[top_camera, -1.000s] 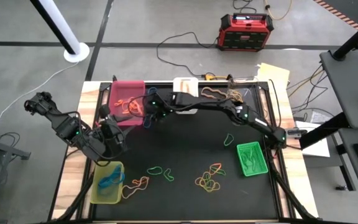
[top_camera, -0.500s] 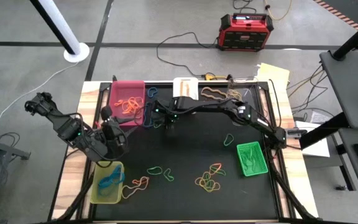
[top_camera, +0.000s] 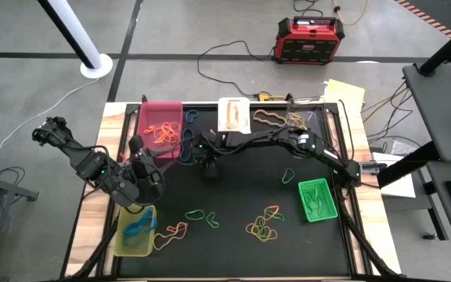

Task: Sort rubber bands into baskets
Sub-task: Put the green rubber band into the green bin

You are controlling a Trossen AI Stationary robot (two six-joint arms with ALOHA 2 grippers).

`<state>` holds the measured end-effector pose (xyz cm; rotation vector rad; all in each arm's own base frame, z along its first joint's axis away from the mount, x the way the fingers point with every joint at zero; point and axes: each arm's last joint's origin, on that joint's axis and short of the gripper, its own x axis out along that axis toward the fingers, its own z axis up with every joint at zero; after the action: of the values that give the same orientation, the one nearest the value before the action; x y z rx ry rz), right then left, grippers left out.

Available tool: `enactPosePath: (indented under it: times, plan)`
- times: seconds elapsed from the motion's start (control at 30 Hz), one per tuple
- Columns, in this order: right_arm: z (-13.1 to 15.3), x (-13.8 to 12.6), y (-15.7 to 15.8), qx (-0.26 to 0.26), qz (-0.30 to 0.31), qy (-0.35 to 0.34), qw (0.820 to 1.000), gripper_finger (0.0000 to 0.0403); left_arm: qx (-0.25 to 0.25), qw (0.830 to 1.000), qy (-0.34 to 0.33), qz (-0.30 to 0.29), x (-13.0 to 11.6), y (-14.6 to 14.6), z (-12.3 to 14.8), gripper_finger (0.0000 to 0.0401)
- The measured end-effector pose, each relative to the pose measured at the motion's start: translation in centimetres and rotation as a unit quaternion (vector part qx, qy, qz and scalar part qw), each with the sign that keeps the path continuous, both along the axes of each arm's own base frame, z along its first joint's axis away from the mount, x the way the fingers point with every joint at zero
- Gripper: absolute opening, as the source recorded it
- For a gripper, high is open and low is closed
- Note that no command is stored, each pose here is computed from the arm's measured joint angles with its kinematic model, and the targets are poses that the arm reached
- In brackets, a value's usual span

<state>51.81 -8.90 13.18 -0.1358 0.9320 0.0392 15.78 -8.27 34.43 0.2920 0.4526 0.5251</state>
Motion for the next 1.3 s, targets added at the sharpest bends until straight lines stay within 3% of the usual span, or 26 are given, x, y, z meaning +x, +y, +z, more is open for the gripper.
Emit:
enactPosePath:
  times: [0.17, 0.47, 0.7, 0.93, 1.1, 1.2, 1.3]
  plan:
    - [-0.7, 0.0, 0.0, 0.003, -0.001, 0.000, 1.000, 0.0181, 0.006, 1.000, -0.005, 0.007, 0.0, 0.1, 0.0, 0.0132]
    - [-1.3, -0.3, 0.1, -0.011, 0.023, 0.007, 1.000, 0.0020, 0.006, 1.000, -0.005, 0.007, 0.0, 0.1, 0.1, 0.0132]
    - [0.6, -0.2, 0.6, 0.003, 0.044, 0.000, 0.999, 0.0009, 0.000, 1.000, -0.009, 0.010, 0.0, 0.0, 0.0, 0.0132]
    - [6.9, -2.3, 2.8, 0.001, 0.075, 0.012, 0.997, 0.0008, -0.001, 1.000, -0.009, 0.011, 0.1, 0.0, 0.0, 0.0132]
    - [9.5, -3.9, 3.9, 0.007, 0.064, 0.014, 0.998, 0.0009, 0.001, 1.000, -0.006, 0.011, 0.2, -0.1, -0.2, 0.0132]
    - [9.2, -4.0, 3.9, 0.008, 0.059, 0.002, 0.998, 0.0009, 0.003, 1.000, -0.003, 0.011, 0.4, -0.2, -0.3, 0.0132]
    - [6.6, -3.3, 3.8, 0.005, 0.042, -0.022, 0.999, 0.0012, 0.005, 1.000, 0.000, 0.011, 0.5, -0.3, -0.4, 0.0132]
